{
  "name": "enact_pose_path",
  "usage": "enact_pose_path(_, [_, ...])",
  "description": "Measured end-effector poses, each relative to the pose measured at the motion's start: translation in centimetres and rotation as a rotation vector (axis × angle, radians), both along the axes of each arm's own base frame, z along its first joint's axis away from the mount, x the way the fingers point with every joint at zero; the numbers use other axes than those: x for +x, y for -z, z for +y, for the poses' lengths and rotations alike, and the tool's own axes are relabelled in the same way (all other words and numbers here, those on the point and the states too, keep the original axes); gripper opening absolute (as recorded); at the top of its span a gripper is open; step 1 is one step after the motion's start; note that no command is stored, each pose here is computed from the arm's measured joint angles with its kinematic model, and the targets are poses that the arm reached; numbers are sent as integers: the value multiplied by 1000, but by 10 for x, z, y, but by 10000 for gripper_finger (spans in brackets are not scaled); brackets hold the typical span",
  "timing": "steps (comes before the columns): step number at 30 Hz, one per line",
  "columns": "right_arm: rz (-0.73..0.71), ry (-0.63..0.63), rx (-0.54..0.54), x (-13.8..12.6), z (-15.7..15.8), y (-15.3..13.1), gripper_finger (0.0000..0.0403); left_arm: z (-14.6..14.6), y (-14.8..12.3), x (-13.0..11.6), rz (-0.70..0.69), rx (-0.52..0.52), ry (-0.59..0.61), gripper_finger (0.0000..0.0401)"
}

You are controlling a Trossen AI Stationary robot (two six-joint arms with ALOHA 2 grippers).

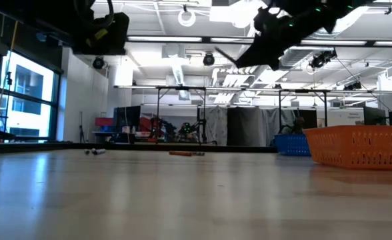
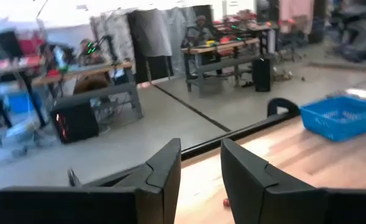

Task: Sort crayons
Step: Put the blue crayon into the orange bin

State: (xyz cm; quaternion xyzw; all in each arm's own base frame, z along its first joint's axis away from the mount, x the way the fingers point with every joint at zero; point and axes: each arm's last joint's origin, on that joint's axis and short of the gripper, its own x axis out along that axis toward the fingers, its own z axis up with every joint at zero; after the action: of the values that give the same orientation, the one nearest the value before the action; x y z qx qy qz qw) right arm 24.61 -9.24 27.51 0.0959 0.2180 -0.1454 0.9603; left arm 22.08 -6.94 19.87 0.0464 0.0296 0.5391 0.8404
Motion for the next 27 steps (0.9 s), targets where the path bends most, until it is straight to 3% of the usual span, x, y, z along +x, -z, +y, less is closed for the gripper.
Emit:
enact_pose_path(6, [-242, -76, -4, -14, 26, 26, 0, 0, 0, 7, -79, -36, -15, 99])
enact_pose_path(12, [-269, -104, 0, -16, 32, 34, 0, -7, -14, 27, -55, -27, -17, 99])
enact_pose_path(15, [-261, -105, 3, -16, 32, 35, 0, -14, -22, 41, 34, -96, 10, 99])
enact_pose_path(19, [-257, -111, -11, -16, 32, 35, 0, -20, -29, 64, 244, -168, 158, 99])
enact_pose_path(23, [-237, -118, -23, -17, 32, 37, 0, -17, -42, 84, 337, -106, 284, 99])
enact_pose_path(27, [-209, -142, -17, -16, 36, 39, 0, -1, -51, 96, 352, -63, 293, 99])
